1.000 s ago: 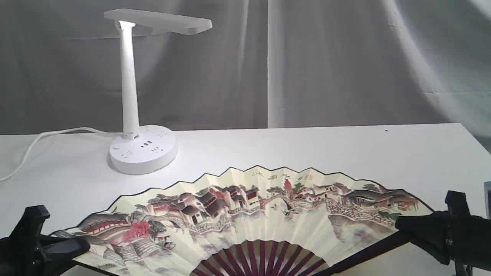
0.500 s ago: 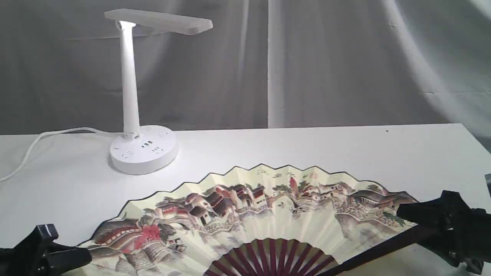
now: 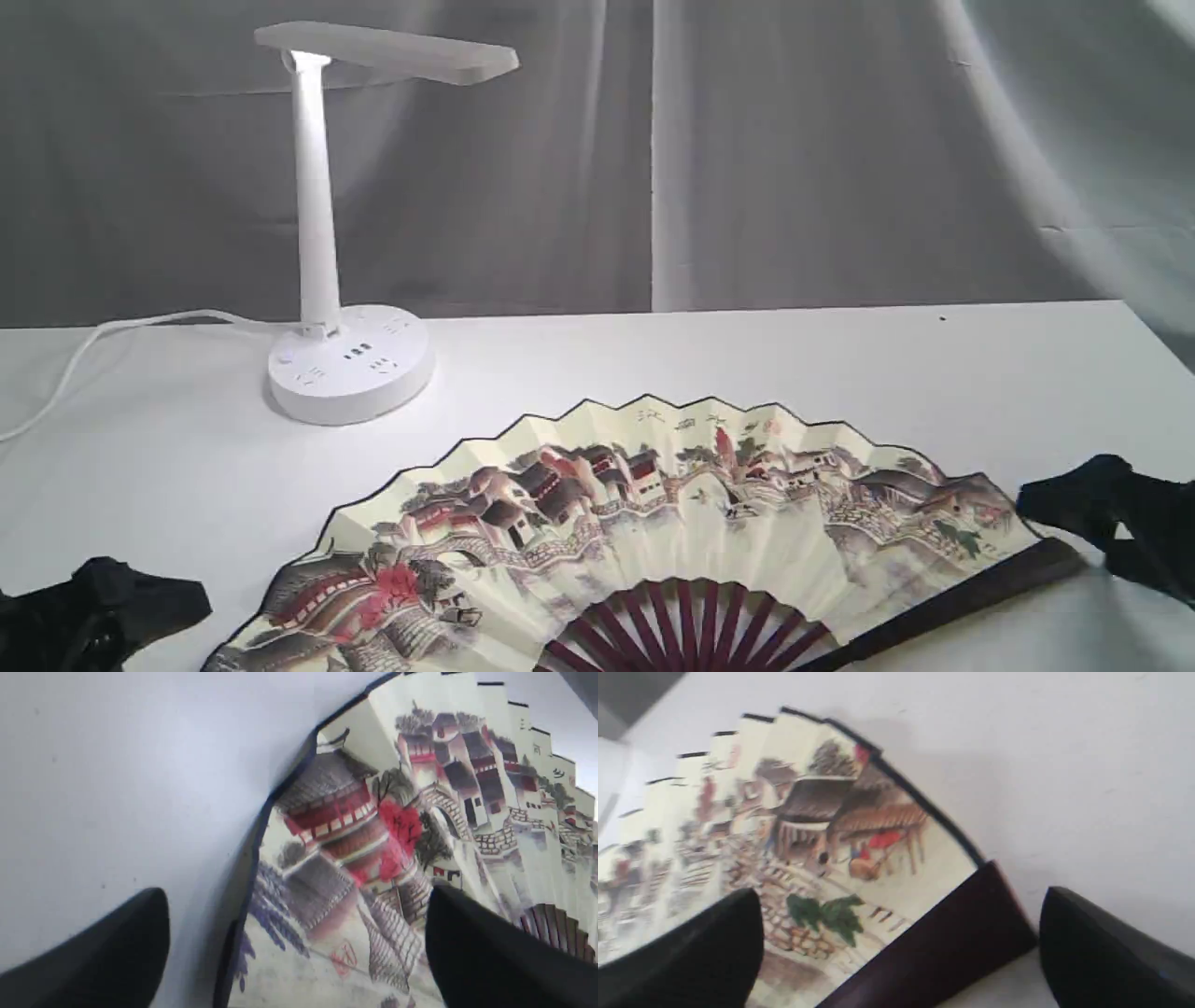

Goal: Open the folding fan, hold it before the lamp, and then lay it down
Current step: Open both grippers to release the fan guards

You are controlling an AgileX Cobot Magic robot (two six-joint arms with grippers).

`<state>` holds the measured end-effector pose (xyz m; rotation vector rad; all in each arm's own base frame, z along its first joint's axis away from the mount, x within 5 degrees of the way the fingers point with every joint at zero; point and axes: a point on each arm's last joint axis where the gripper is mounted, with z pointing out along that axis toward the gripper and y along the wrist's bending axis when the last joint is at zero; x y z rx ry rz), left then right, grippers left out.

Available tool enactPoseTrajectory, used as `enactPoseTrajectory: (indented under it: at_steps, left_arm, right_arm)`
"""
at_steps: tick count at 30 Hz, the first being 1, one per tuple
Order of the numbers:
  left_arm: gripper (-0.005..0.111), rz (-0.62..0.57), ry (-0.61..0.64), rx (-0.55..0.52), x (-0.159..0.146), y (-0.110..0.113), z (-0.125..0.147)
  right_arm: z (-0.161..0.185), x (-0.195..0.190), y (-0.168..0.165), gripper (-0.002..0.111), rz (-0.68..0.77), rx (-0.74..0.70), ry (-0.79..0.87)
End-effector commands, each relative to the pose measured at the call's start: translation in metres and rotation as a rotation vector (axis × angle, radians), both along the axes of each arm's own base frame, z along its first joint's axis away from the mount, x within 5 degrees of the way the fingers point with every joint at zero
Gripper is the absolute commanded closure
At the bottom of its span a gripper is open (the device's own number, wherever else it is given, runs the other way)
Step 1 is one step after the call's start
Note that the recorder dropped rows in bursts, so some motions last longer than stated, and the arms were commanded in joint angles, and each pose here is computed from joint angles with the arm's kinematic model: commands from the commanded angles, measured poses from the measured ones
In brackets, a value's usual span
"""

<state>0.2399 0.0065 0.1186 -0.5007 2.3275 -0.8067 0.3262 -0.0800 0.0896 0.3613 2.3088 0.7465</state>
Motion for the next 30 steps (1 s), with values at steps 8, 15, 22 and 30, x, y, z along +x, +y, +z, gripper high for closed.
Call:
enactPoseTrajectory:
  at_steps: [8,15,22,30]
  left_arm:
    - [0.039,-0.012,-0.195,0.158,0.006,0.006,0.019]
    - [0.096,-0.066,-0.396,0.246,0.013,0.006,0.031]
    - [0.107,-0.088,-0.388,0.326,0.009,0.008,0.037]
    - [0.107,-0.065,-0.352,0.47,-0.004,0.005,0.061]
  right_arm:
    - [0.054,-0.006,-0.043,0.033,-0.238,-0.489,0.055]
    - [0.09,-0.003,-0.023,0.091,-0.105,-0.406,-0.154]
    - [0.11,-0.004,-0.005,0.108,0.033,-0.502,-0.232]
    - [0.124,-0.002,0.043,0.108,0.119,-0.815,-0.221]
